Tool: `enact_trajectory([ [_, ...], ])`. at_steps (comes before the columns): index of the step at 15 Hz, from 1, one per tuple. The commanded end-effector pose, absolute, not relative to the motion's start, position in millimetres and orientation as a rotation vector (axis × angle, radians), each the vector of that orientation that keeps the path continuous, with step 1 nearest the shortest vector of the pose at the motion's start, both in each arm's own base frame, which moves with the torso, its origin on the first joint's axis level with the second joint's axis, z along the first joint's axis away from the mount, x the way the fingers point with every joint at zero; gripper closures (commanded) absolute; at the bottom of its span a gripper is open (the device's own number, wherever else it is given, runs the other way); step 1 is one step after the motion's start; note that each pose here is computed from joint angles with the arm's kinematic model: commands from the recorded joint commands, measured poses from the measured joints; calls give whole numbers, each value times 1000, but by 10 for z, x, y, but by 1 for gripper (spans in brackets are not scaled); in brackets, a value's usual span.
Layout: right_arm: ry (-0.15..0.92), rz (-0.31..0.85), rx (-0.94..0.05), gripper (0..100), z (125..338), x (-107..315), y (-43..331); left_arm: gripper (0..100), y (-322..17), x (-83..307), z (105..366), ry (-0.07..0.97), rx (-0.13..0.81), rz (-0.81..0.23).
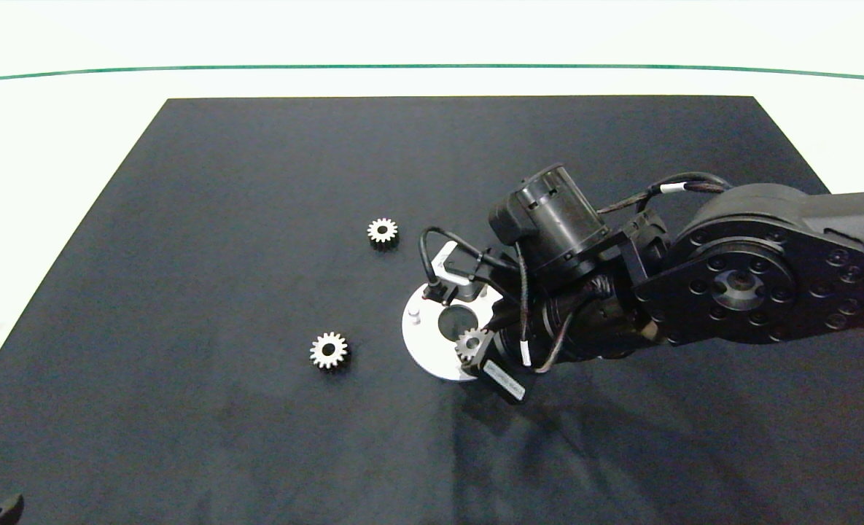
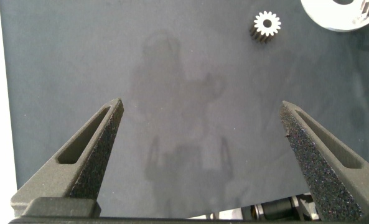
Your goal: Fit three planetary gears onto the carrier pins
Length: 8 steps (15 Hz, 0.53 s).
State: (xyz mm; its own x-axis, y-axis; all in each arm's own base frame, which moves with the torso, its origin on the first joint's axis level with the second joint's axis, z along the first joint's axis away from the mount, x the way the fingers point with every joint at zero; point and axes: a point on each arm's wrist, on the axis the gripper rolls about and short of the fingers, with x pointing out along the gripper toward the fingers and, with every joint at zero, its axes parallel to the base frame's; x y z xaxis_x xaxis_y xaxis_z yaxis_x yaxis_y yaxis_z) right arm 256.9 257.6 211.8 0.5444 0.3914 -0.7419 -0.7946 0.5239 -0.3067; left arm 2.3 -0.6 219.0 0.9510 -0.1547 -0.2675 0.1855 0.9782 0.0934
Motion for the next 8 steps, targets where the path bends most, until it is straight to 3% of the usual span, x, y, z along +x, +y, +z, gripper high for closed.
enact_trajectory([
  [1, 669, 775, -703, 78, 2113, 2554, 2564, 0, -7, 30, 2173, 272, 120, -174],
  [8, 667, 775, -708, 78, 2243, 2435, 2449, 0, -7, 30, 2173, 272, 120, -171],
])
